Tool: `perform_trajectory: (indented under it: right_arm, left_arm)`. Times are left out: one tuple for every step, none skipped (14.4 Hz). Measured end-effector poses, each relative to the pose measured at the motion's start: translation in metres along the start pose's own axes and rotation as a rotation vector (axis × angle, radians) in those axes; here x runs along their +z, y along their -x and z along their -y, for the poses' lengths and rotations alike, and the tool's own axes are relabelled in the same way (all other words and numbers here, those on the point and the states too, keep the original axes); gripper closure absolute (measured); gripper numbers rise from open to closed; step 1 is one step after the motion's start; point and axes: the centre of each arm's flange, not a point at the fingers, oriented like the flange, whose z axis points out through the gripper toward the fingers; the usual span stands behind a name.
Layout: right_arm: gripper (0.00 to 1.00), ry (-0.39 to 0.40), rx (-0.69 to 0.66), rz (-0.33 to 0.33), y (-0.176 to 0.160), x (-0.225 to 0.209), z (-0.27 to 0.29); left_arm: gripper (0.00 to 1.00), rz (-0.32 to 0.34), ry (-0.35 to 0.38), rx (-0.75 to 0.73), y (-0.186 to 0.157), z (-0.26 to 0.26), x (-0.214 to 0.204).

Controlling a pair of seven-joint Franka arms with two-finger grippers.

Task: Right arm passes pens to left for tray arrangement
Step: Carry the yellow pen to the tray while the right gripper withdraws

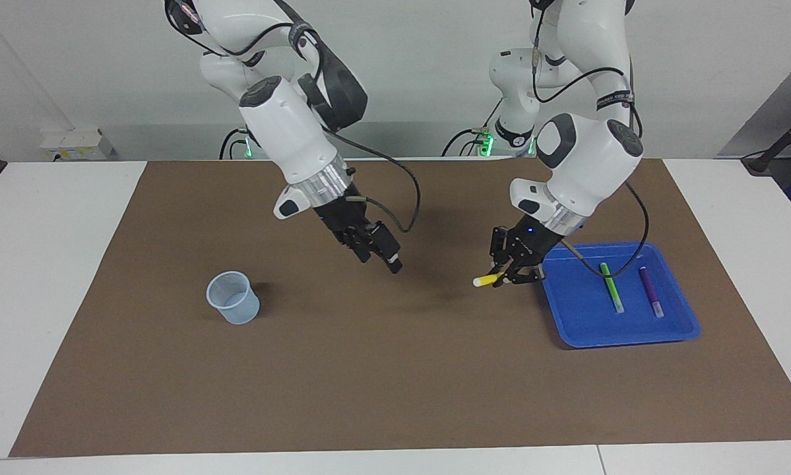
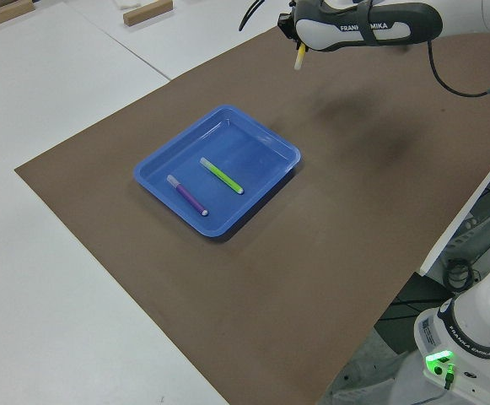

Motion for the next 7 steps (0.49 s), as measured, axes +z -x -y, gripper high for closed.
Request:
perform_trajectory:
  right_arm:
    - [0.0, 0.03, -0.052, 0.009, -0.007, -0.016, -0.01]
    - [0.0, 0.061, -0.105, 0.021, -0.013, -0.031, -0.02]
    - [0.0, 0.092, -0.16, 0.036, -0.018, -0.048, -0.03]
    - [0.0, 0.121, -0.212, 0.052, -0.023, -0.064, -0.042]
    - [0.0, 0.147, -0.261, 0.068, -0.028, -0.08, -0.054]
    - [0.0, 0.173, -0.31, 0.084, -0.033, -0.094, -0.066]
    - [0.0, 0.2, -0.357, 0.096, -0.038, -0.108, -0.079]
  left_arm:
    - [0.82, 0.021, 0.018, -0.081, 0.012, 0.007, -0.005]
    - [0.82, 0.038, 0.029, -0.156, 0.022, 0.011, -0.008]
    - [0.82, 0.052, 0.033, -0.23, 0.032, 0.014, -0.009]
    - [0.82, 0.073, 0.027, -0.291, 0.042, 0.016, -0.008]
    - [0.82, 0.102, 0.008, -0.349, 0.051, 0.018, -0.007]
    - [0.82, 0.132, -0.02, -0.406, 0.06, 0.021, -0.006]
    - [0.82, 0.156, -0.048, -0.453, 0.066, 0.024, -0.007]
